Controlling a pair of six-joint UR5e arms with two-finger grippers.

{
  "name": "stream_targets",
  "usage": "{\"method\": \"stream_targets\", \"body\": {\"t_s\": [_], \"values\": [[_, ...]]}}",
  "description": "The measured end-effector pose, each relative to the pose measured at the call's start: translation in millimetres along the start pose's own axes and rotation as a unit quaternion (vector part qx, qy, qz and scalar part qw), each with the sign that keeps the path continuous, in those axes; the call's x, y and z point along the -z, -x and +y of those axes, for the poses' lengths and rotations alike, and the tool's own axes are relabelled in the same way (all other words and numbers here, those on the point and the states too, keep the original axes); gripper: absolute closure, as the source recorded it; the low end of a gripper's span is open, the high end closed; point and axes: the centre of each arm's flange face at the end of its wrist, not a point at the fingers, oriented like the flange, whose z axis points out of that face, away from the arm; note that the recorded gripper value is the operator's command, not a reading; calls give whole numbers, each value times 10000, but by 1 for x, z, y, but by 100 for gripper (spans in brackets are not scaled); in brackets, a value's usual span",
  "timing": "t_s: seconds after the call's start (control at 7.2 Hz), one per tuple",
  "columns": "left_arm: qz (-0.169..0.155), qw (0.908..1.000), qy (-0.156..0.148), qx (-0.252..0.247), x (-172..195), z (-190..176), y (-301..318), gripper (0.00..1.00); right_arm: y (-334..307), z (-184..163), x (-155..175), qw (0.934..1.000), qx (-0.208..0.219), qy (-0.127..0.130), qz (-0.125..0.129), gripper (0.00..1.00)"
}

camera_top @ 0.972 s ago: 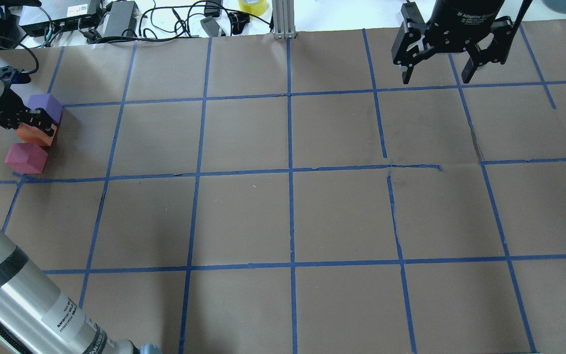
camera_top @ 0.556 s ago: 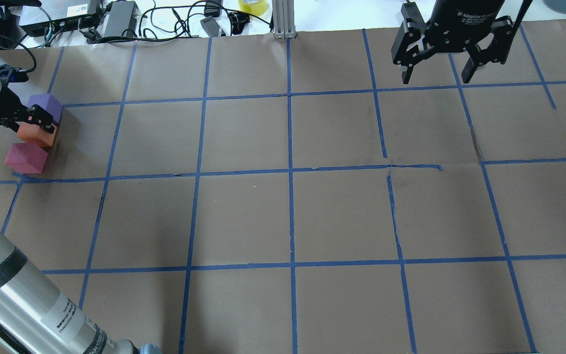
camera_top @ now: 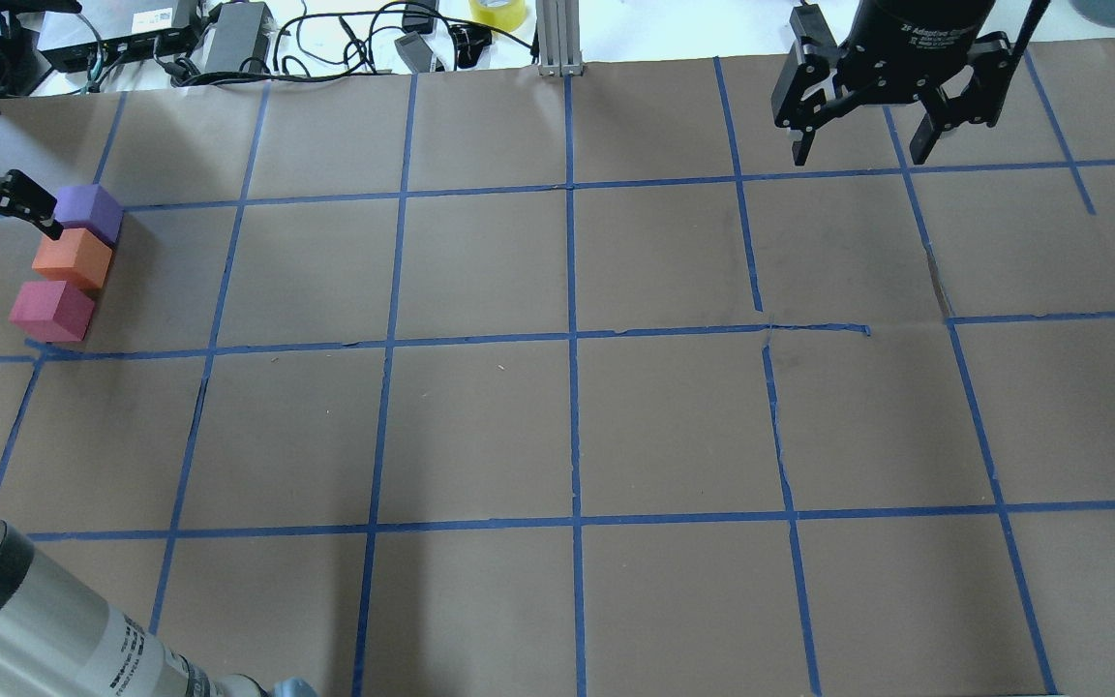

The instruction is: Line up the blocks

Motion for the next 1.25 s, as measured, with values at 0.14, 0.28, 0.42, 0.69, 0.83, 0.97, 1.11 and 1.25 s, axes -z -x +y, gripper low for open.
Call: {"method": "stream_targets", "body": {"t_s": [0.14,0.28,0.42,0.69,0.83,0.97,1.11,1.25], "values": [[75,9999,-67,-53,48,20,-27,0,0,0,0,10000,-1,0,0,0],[153,9996,-204,-81,89,38,-63,0,-1,0,0,10000,-4,4,2,0],[169,9993,-320,8,122,52,-107,0,-1,-1,-1,10000,-6,5,4,0],[112,9978,-552,358,165,65,-215,0,-1,-1,0,10000,-7,2,2,0],[115,9970,-607,458,173,67,-268,0,-1,0,0,10000,-7,2,5,0],[83,9963,-642,568,178,69,-312,0,-1,0,0,10000,-7,0,7,0],[-4,9954,-694,654,183,76,-352,0,-1,0,0,10000,-7,0,7,0],[-53,9954,-734,618,186,84,-380,0,-1,0,0,10000,-7,1,7,0]]}}
